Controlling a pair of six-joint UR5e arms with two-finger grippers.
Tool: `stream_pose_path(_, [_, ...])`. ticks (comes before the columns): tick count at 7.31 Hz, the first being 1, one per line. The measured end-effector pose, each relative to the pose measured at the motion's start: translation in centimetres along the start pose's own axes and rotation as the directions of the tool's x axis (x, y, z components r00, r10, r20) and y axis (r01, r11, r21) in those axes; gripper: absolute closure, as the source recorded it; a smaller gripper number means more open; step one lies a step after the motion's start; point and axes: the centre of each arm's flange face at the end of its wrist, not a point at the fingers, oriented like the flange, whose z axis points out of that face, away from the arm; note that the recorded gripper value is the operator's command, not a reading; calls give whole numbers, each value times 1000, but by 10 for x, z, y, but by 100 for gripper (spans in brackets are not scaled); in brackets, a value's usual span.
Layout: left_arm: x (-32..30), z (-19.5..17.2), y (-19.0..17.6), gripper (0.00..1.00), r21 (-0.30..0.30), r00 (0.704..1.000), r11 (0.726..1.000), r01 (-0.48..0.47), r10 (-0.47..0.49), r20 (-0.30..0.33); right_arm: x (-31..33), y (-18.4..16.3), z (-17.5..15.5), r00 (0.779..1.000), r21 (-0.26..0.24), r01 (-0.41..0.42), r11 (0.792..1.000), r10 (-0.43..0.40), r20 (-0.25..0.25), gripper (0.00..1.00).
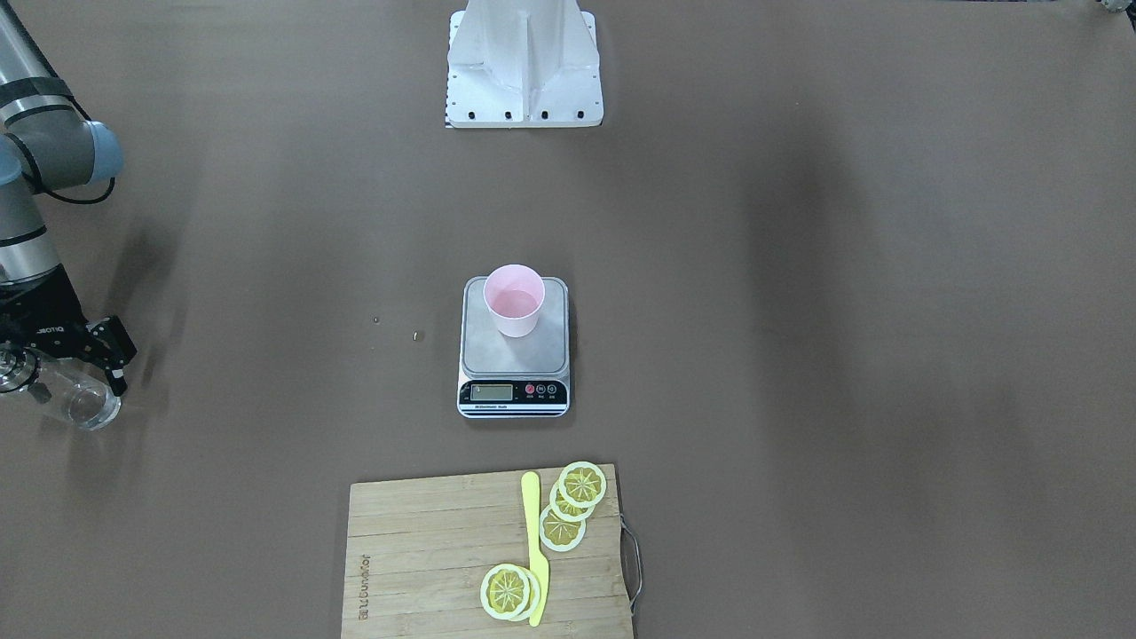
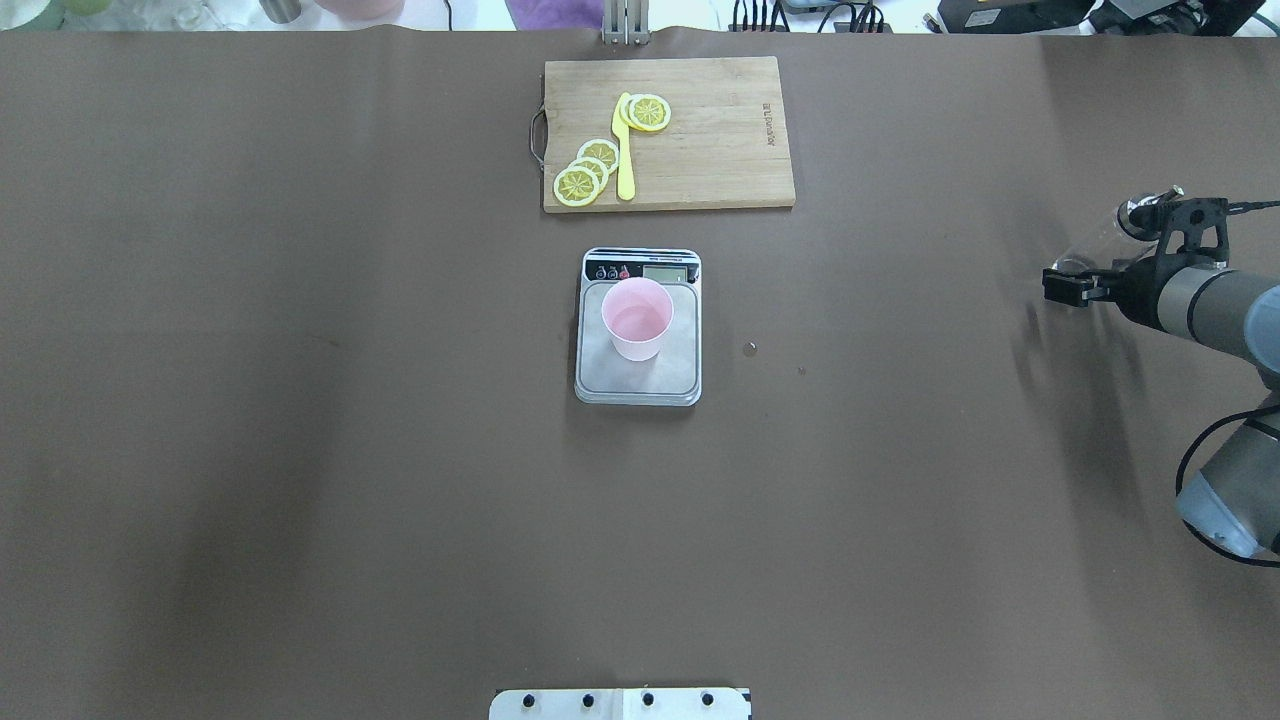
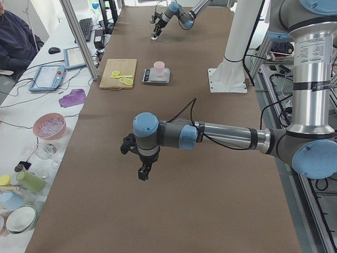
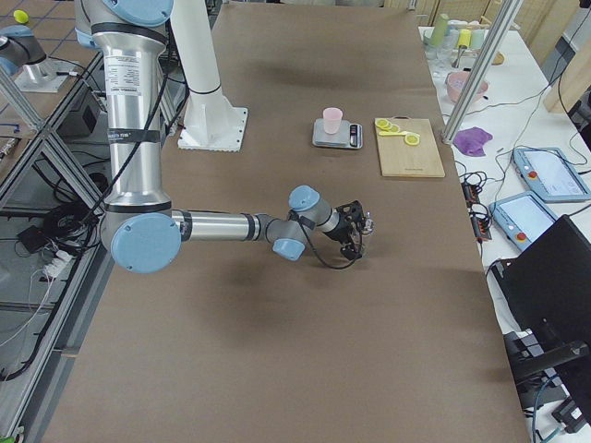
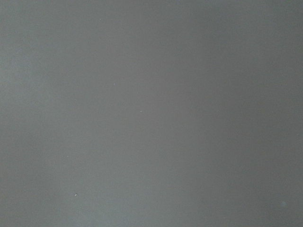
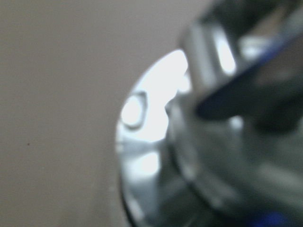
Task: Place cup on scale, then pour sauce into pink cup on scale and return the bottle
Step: 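Grasp the glass sauce bottle by its metal top with the right gripper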
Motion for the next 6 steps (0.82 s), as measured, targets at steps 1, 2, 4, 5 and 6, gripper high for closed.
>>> stream_pose_path(1, [0,0,0,2,0,1000,1000,0,0,0,4,3,-2,1000,8,1,1000,-1,9,6])
stream_pose_path(2, [0,0,0,2,3,1000,1000,-2,2,1,6,5,-2,1000,10,2,1000,-2,12,6])
stream_pose_path(4, [-1,1,0,2,12,1000,1000,-11,11,3,8,5,1,1000,17,2,1000,-3,6,6])
stream_pose_path(5, [-1,1,0,2,12,1000,1000,-11,11,3,8,5,3,1000,19,3,1000,-3,3,6])
stream_pose_path(6, [-1,1,0,2,13,1000,1000,-12,12,2,8,5,4,1000,19,3,1000,-3,1,20])
